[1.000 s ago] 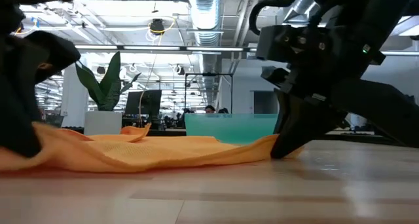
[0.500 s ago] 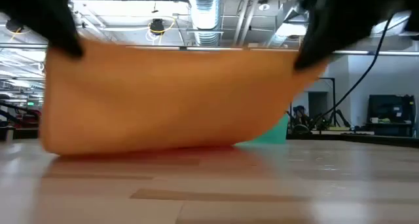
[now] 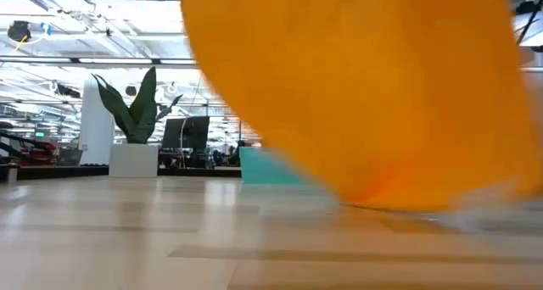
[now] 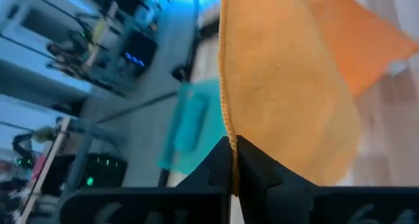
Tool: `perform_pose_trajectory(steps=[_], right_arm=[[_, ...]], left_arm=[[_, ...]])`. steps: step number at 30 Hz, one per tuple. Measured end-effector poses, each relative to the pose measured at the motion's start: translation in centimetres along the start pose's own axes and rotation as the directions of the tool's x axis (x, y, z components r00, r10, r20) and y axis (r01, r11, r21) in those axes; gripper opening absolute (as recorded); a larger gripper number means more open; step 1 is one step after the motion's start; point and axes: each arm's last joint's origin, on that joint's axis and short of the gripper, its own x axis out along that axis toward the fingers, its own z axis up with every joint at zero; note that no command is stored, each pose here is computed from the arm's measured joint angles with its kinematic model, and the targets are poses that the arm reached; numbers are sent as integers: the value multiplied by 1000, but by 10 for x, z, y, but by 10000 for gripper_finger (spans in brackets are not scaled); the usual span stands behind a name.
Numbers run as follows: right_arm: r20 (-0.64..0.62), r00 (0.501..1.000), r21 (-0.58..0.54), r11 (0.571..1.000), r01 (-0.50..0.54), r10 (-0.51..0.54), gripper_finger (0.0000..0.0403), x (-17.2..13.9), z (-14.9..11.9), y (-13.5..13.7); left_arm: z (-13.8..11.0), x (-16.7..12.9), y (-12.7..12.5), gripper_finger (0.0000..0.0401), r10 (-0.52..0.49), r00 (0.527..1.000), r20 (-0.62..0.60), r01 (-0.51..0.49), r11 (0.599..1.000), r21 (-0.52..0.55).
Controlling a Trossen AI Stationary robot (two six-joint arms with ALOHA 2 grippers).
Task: Roll microfiber towels into tight, uniform cylinder then place into a basket
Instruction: Fold the yellow microfiber towel
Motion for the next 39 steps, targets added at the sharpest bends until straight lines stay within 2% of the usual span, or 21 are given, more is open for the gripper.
perform_pose_trajectory(steps=[4,5,7,9,10,12,13,15,17,20,26,31,35,39], right_arm=[[67,991,81,991,108,-113,9,-15,15,-32],[72,992,93,991,97,-103,12,-18,17,-38],[69,998,128,992,-12,3,14,-21,19,-45],[64,989,164,976,-143,134,12,-22,19,-48],[62,985,178,969,-171,162,9,-23,19,-49],[60,992,213,969,-124,114,5,-24,18,-51],[55,996,215,974,-75,64,5,-23,17,-53],[40,999,206,978,-20,12,9,-23,13,-55],[12,999,204,978,-32,31,14,-20,10,-56],[-43,996,206,976,-72,82,12,-14,6,-56],[-176,984,132,991,28,-5,6,-3,-10,-70],[-276,956,77,989,124,-98,15,11,-20,-86],[-303,936,17,981,191,-177,6,21,-22,-97],[-289,919,-124,962,243,-269,7,26,-22,-105]], left_arm=[[16,2,27,0,22,1000,19,-21,999,-46],[19,4,32,0,26,999,18,-25,998,-63],[24,11,43,0,57,998,13,-55,991,-123],[26,21,50,0,97,995,-3,-94,965,-243],[27,28,54,0,104,994,-20,-105,945,-310],[27,40,58,0,56,995,-79,-83,910,-407],[26,47,61,0,11,993,-118,-60,908,-416],[25,61,62,0,-69,979,-190,-3,934,-356],[24,71,66,0,-83,971,-225,3,942,-337],[24,81,77,0,-24,973,-231,-50,951,-307],[23,96,93,0,149,964,-221,-180,976,-127],[21,113,110,0,296,927,-230,-294,955,47],[18,129,126,0,360,894,-266,-347,933,96],[13,145,141,0,389,867,-312,-367,921,127]])
